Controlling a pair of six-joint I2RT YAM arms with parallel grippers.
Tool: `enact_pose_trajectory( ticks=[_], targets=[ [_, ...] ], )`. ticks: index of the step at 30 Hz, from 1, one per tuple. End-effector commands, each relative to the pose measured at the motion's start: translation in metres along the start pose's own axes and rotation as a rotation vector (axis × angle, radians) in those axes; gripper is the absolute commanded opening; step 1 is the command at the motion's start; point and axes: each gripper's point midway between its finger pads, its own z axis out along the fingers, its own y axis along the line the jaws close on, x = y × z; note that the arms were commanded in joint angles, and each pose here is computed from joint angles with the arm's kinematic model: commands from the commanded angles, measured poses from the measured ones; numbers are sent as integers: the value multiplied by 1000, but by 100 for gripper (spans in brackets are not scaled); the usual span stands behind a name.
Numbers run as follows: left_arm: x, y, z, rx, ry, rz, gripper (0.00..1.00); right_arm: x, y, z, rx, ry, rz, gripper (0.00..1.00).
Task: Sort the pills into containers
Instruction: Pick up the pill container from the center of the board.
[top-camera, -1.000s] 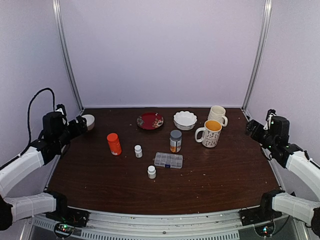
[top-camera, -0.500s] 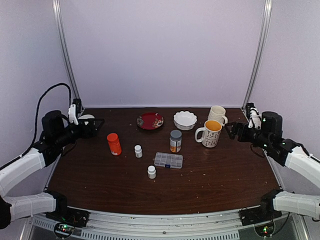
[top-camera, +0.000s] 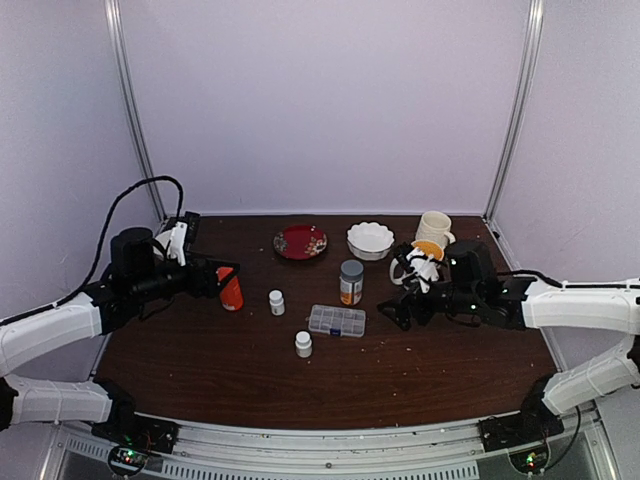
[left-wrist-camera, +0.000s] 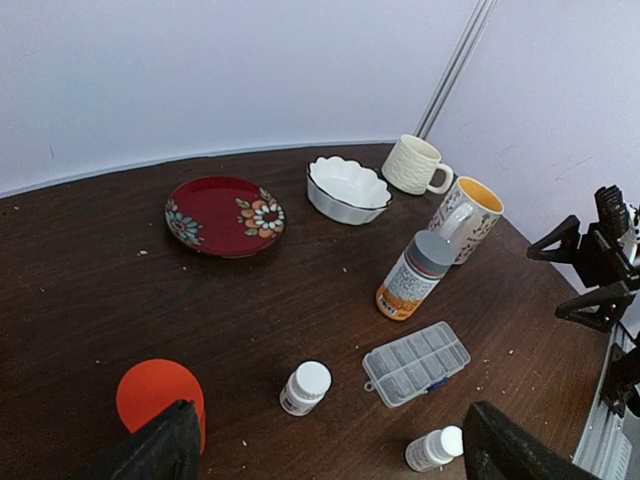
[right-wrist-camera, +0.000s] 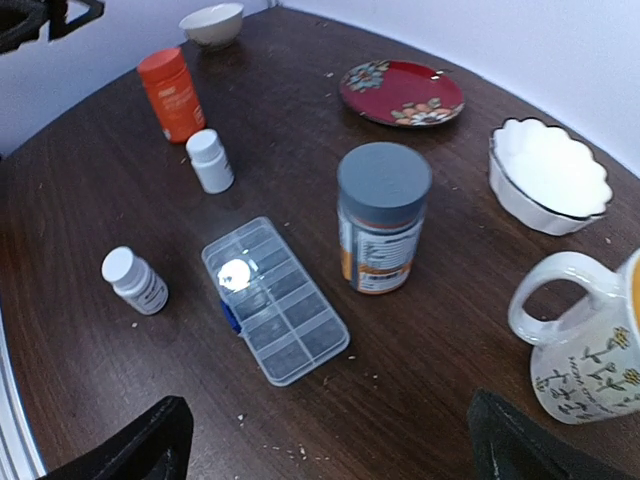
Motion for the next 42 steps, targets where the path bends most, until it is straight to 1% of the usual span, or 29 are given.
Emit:
enact_pose_trajectory(
  ticks=[1,3,6,9,13,16,20,21,25,31,36,42],
  targets=[
    [15,-2,9,2,42,22,94,-19,26,18,-119,8,-174,100],
    [23,-5,14,12,65,17,94,-12,31,30,-156,80,-188,100],
    [32,-9,20,38,55,-20,93,-8,33,50,-157,128,-211,100],
    [41,-12,29,67,69,-61,93,-6,31,66,-132,147,-221,100],
    [53,-14,38,71,103,-63,92,-2,31,84,-135,162,-210,100],
    [55,-15,41,85,98,-80,92,5,31,95,-141,186,-200,100],
    [56,-15,43,93,99,-83,92,20,25,105,-108,222,-190,100],
    [56,-15,44,91,103,-82,92,18,23,108,-99,209,-190,100],
    [55,-13,43,79,98,-76,92,35,17,119,-73,260,-194,100],
    [47,-8,38,33,77,-60,93,45,18,129,-85,288,-183,100],
    [38,-2,32,-18,59,-37,94,56,31,131,-163,326,-172,100],
    [30,-3,29,-25,40,-27,94,65,52,121,-218,350,-245,100]
  ],
)
